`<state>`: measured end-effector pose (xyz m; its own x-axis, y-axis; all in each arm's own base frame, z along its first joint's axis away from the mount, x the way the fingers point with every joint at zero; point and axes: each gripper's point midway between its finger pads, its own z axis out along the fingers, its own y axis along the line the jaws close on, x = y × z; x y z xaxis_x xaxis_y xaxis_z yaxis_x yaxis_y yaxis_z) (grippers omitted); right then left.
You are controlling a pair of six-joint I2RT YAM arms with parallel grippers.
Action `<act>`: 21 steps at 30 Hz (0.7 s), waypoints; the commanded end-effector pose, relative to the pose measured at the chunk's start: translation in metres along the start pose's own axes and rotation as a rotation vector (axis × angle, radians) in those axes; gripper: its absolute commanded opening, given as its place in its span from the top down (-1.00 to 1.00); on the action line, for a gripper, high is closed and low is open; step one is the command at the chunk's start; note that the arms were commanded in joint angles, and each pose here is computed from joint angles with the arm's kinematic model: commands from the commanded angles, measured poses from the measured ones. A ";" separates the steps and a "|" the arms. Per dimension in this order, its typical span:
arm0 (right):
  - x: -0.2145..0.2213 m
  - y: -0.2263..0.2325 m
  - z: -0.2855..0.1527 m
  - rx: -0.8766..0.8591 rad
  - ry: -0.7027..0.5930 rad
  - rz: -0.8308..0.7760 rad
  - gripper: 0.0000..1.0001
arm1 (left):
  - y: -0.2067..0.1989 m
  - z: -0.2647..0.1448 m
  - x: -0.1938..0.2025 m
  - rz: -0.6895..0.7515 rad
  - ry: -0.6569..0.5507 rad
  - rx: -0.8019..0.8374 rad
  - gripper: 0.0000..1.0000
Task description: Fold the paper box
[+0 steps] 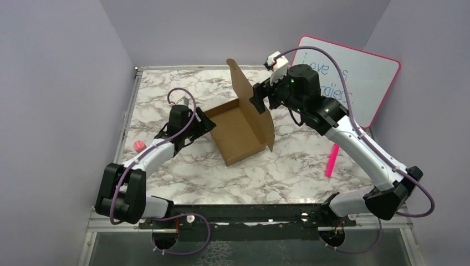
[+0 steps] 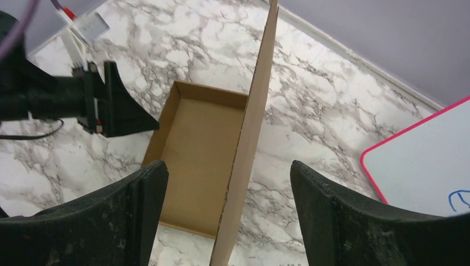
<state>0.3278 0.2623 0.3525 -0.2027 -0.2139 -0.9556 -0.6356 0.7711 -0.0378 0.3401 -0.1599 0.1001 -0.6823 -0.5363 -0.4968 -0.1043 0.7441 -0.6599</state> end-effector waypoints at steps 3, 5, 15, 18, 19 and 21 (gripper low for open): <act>0.022 -0.014 0.014 0.061 0.144 -0.064 -0.62 | -0.013 -0.037 -0.061 0.315 -0.136 -0.094 -0.55; 0.027 -0.018 0.023 0.076 0.177 -0.076 -0.52 | -0.021 -0.052 -0.079 0.406 -0.180 -0.113 -0.68; 0.050 -0.022 0.058 0.077 0.305 -0.138 -0.05 | -0.020 -0.089 -0.117 0.689 -0.291 -0.220 -0.98; 0.056 -0.023 0.064 0.072 0.320 -0.165 0.13 | -0.016 -0.096 -0.118 0.725 -0.297 -0.228 -0.98; 0.057 -0.022 0.065 0.058 0.322 -0.183 0.19 | -0.014 -0.099 -0.118 0.735 -0.304 -0.241 -0.98; 0.060 -0.018 0.068 0.013 0.327 -0.224 0.29 | -0.011 -0.105 -0.121 0.746 -0.319 -0.261 -0.98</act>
<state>0.3777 0.2763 0.2763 -0.3391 -0.4845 -0.8064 -0.6335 0.7513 -0.1850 0.3579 -0.0832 0.2218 -0.4291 -0.0140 -0.9031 0.1304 0.9884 -0.0773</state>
